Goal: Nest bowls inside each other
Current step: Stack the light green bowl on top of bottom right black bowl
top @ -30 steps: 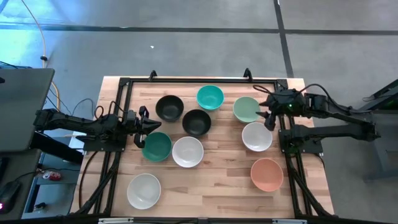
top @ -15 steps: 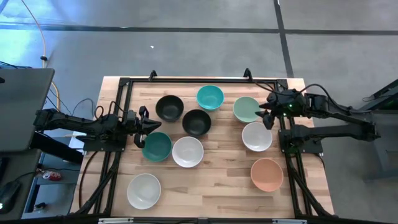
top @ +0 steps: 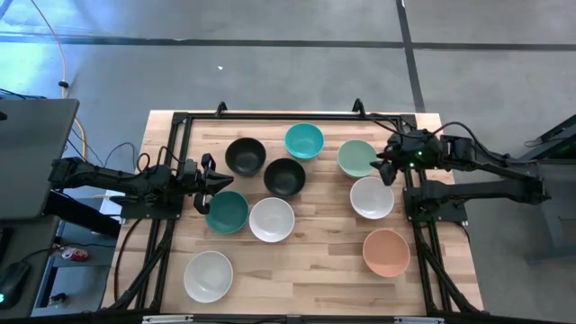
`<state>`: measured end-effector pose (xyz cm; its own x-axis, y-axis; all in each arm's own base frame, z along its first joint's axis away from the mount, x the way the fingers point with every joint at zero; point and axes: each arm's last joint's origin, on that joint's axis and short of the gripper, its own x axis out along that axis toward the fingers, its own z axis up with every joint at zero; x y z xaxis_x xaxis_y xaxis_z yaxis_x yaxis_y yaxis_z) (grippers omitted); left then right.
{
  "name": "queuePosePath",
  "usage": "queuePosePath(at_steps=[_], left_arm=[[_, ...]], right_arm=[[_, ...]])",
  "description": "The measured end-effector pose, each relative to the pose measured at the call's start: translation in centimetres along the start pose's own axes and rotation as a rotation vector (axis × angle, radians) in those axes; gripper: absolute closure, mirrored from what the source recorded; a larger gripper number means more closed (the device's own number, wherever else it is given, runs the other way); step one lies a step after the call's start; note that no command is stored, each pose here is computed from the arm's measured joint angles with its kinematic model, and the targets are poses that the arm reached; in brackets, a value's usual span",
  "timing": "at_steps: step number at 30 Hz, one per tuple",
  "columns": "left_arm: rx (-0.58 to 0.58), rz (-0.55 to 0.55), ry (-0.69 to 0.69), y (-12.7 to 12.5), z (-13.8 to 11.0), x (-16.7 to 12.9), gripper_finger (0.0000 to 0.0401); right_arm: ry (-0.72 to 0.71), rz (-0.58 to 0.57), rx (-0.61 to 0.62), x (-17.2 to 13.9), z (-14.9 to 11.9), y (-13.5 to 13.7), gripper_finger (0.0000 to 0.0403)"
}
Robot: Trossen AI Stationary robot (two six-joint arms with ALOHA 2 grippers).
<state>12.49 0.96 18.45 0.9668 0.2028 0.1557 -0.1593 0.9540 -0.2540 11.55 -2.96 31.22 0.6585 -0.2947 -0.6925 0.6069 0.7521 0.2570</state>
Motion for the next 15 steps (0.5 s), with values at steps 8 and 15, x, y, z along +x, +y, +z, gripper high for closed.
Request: queuePosePath(at_steps=[8, 15], left_arm=[[0.0, 0.0, 0.0, 0.0, 0.0, 0.0, 0.0386], [0.0, 0.001, 0.0, 0.0, 0.0, 0.0, 0.0386]], right_arm=[[0.154, -0.316, 0.293, -0.1, -1.8, -2.3, 0.0211], [-0.008, -0.359, 0.434, 0.2, -0.6, -2.6, 0.0211]])
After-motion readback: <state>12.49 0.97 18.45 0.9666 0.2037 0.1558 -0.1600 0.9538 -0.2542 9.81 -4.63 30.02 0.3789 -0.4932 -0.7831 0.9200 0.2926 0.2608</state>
